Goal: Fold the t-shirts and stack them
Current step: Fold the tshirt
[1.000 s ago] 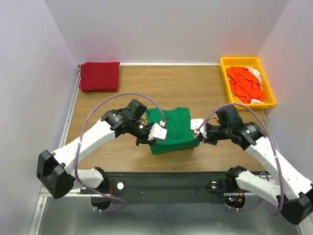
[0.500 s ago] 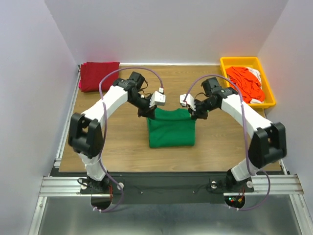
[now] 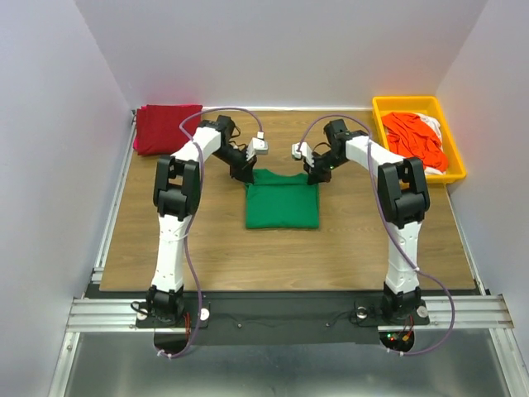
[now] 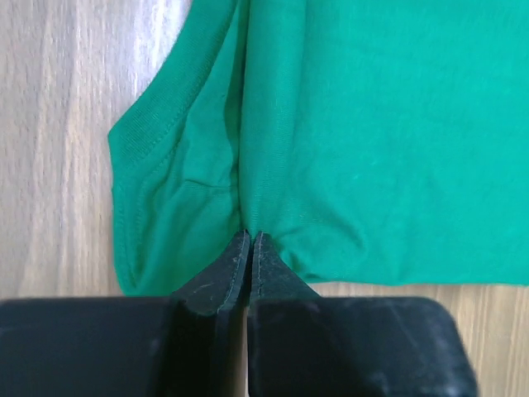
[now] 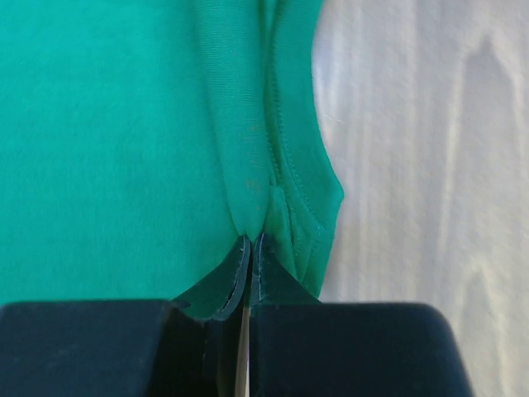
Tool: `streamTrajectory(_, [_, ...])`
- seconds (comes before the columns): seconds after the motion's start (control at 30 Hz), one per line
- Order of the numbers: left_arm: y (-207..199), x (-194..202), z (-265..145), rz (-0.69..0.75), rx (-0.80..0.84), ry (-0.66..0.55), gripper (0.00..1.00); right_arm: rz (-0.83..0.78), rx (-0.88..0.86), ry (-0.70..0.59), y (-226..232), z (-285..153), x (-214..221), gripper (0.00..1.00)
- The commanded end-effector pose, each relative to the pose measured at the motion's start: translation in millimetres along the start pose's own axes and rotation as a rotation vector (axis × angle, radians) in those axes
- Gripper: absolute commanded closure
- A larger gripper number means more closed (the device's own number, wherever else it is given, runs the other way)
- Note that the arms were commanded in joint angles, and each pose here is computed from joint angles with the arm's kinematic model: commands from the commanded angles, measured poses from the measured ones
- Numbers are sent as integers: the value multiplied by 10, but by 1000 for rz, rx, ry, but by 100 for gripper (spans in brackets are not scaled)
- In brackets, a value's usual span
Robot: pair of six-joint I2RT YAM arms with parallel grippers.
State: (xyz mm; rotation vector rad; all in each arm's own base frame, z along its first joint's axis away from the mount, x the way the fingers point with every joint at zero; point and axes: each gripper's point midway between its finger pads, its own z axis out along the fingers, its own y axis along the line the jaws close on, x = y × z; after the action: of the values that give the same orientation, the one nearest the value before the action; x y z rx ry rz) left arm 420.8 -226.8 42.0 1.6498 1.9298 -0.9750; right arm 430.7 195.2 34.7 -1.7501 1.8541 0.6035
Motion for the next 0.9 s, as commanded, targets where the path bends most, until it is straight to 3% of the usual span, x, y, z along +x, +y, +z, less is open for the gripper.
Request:
streamTrajectory(0.0, [-5, -95, -76, -14, -36, -12, 89, -12, 62, -6, -188, -57, -3, 98])
streamTrajectory(0.17, [-323, -101, -79, -20, -2, -17, 94, 44, 25, 7, 48, -10, 98, 99])
streamTrajectory(0.5, [-1461, 269, 3, -81, 78, 5, 95, 161, -74, -11, 1272, -321, 78, 99])
streamTrajectory(0.57, [-1598, 330, -25, -80, 75, 10, 86, 173, -80, -16, 1473, -420, 76, 96])
streamTrajectory(0.63, [-1647, 345, -60, -70, 62, 11, 68, 181, -82, -36, 1576, -492, 17, 78])
streamTrajectory(0.7, [-1664, 271, -136, -40, 32, -2, 57, 199, -56, -58, 1576, -597, -93, 61])
streamTrajectory(0.73, [-1642, 205, -168, -21, 15, -14, 50, 249, -48, -68, 1560, -630, -147, 61])
streamTrajectory(0.87, [-1522, -159, -279, 59, -52, -52, 44, 327, -39, -126, 1337, -676, -361, 61])
